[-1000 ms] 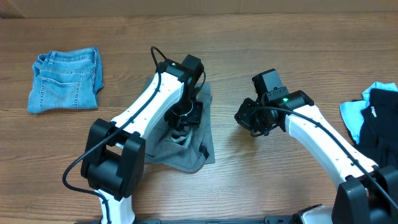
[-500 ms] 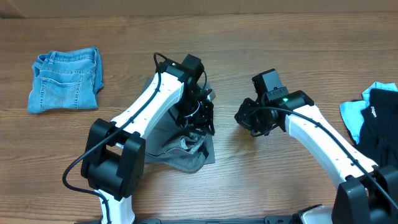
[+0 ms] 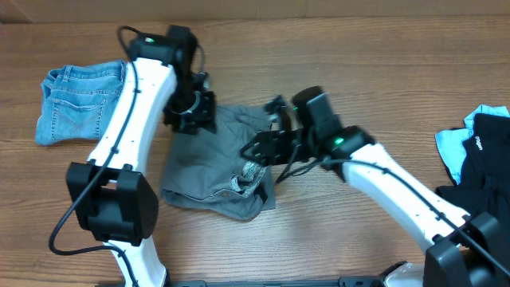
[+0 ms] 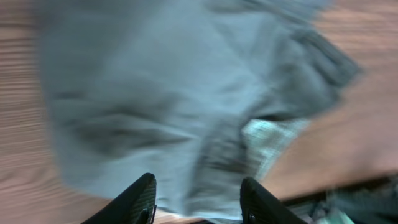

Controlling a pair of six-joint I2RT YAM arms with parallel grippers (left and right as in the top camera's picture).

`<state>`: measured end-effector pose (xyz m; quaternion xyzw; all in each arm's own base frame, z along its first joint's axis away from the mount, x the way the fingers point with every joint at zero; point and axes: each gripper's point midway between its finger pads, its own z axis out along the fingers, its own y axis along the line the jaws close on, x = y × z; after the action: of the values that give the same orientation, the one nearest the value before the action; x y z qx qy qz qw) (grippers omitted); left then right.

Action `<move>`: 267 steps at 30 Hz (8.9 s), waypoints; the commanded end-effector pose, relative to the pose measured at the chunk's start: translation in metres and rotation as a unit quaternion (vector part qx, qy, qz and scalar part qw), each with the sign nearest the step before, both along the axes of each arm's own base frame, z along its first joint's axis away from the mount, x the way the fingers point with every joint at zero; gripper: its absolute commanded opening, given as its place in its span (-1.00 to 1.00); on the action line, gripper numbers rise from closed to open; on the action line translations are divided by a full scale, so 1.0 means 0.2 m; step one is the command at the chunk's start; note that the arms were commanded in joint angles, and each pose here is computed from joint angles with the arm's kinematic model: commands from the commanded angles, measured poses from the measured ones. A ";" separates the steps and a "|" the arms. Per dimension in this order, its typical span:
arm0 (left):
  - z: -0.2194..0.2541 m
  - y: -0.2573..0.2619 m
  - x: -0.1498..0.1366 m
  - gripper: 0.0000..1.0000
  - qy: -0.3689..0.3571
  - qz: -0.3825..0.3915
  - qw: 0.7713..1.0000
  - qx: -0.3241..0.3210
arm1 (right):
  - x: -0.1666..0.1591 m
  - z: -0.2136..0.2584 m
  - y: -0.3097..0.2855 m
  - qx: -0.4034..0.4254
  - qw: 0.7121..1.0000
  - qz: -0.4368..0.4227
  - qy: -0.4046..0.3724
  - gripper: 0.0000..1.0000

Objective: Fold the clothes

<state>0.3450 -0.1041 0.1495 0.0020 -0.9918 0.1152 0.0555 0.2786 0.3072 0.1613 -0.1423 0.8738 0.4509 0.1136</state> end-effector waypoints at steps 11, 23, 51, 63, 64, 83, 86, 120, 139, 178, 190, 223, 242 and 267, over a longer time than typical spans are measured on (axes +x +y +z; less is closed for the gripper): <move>0.02 0.27 0.03 -0.18 -0.011 0.018 0.998 0.062 | -0.26 -0.55 0.17 -0.108 0.976 -0.005 0.187 -0.87; 0.02 0.24 0.03 0.02 -0.015 -0.006 0.999 0.044 | -0.32 -0.69 -0.19 -0.263 0.917 -0.118 0.276 -0.92; -0.55 0.30 0.38 -0.70 -0.184 -0.028 0.979 0.079 | 0.23 -0.82 -0.40 -0.252 0.896 -0.292 0.221 -0.92; -0.24 0.33 0.27 -0.70 -0.117 -0.001 0.991 -0.070 | 0.17 -0.38 -0.43 -0.123 0.970 -0.116 0.176 -0.82; -0.21 0.29 0.25 -0.65 -0.109 -0.004 0.990 -0.094 | 0.15 -0.34 -0.42 -0.117 0.971 -0.109 0.177 -0.82; -0.67 0.08 -0.37 -0.56 0.069 -0.039 0.983 -0.163 | -0.45 -0.64 -0.14 -0.225 0.910 -0.055 0.344 -0.75; -0.77 0.15 -0.43 -0.56 0.081 -0.024 0.990 -0.117 | -0.50 -0.76 -0.24 -0.251 0.881 -0.094 0.389 -0.76; -0.49 0.42 -0.04 0.38 0.002 0.006 1.000 -0.005 | -0.02 -0.21 -0.25 -0.095 0.981 -0.080 0.146 -0.74; -0.51 0.22 -0.14 -0.92 0.022 -0.013 0.992 -0.121 | 0.11 -0.36 -0.20 -0.158 0.977 -0.124 0.073 -0.92; -0.34 -0.09 0.56 -0.83 -0.242 0.025 0.967 -0.078 | 0.03 -0.54 -0.48 -0.254 0.909 -0.248 0.219 -0.92; -0.10 0.01 0.10 -0.64 -0.034 0.013 0.999 -0.039 | 0.16 -0.43 -0.32 -0.175 0.969 -0.146 0.095 -0.92; -0.13 -0.08 0.30 -0.64 -0.122 -0.007 0.981 -0.148 | -0.06 -0.60 -0.27 -0.280 0.937 -0.144 0.153 -0.92; -0.65 -0.05 -0.03 1.00 -0.036 -0.010 0.987 -0.158 | 0.00 -0.70 -0.44 -0.287 0.912 -0.223 0.191 -0.89; -0.84 -0.31 -0.28 -0.92 0.050 -0.076 0.981 -0.174 | -0.01 -0.70 -0.46 -0.291 0.906 -0.231 0.202 -0.92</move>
<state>0.2990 -0.1819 0.0006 -0.0937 -0.9435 0.3067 0.0833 0.2764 0.2210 0.0156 0.1273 0.9784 0.1619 -0.0172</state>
